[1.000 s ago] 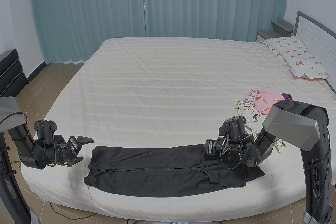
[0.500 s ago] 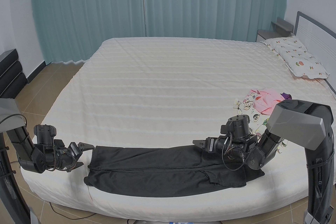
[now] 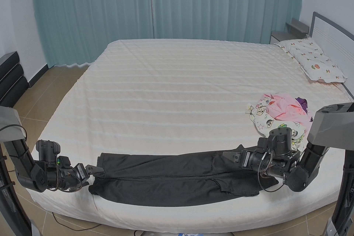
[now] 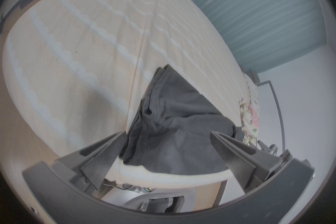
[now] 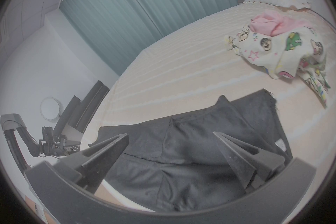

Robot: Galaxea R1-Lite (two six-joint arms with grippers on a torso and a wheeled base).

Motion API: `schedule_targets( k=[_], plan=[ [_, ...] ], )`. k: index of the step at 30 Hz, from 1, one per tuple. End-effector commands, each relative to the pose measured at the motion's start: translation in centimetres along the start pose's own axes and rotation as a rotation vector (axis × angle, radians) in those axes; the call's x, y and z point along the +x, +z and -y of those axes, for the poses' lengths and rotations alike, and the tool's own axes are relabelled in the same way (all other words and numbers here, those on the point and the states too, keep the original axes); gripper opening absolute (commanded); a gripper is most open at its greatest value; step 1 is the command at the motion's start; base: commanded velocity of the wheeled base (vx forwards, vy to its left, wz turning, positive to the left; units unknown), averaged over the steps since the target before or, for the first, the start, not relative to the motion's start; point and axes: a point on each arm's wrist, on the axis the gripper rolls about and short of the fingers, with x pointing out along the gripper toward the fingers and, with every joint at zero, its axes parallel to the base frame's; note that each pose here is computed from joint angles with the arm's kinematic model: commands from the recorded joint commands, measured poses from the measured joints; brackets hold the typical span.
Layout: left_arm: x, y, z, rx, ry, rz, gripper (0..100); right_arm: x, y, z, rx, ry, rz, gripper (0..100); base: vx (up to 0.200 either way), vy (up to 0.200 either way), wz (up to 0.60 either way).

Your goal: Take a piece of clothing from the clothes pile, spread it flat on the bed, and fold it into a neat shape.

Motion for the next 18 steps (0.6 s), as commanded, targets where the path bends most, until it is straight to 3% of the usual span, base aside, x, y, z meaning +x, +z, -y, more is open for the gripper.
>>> schedule_targets(
  k=[1,6,18],
  plan=[
    [-0.2,-1.2,-0.2,0.088,0.016,-0.039,100,-2.4,-0.9,0.7,0.022,-0.012,0.004,100,0.0,0.0,0.0],
    [0.3,-0.9,-0.5,0.105,0.02,-0.038,100,-2.8,-1.3,0.9,0.023,-0.013,0.003,100,0.0,0.0,0.0],
    [2.0,1.7,-0.2,0.153,-0.006,0.065,100,-2.9,-1.5,0.6,0.016,-0.005,-0.007,100,0.0,0.0,0.0]
  ],
)
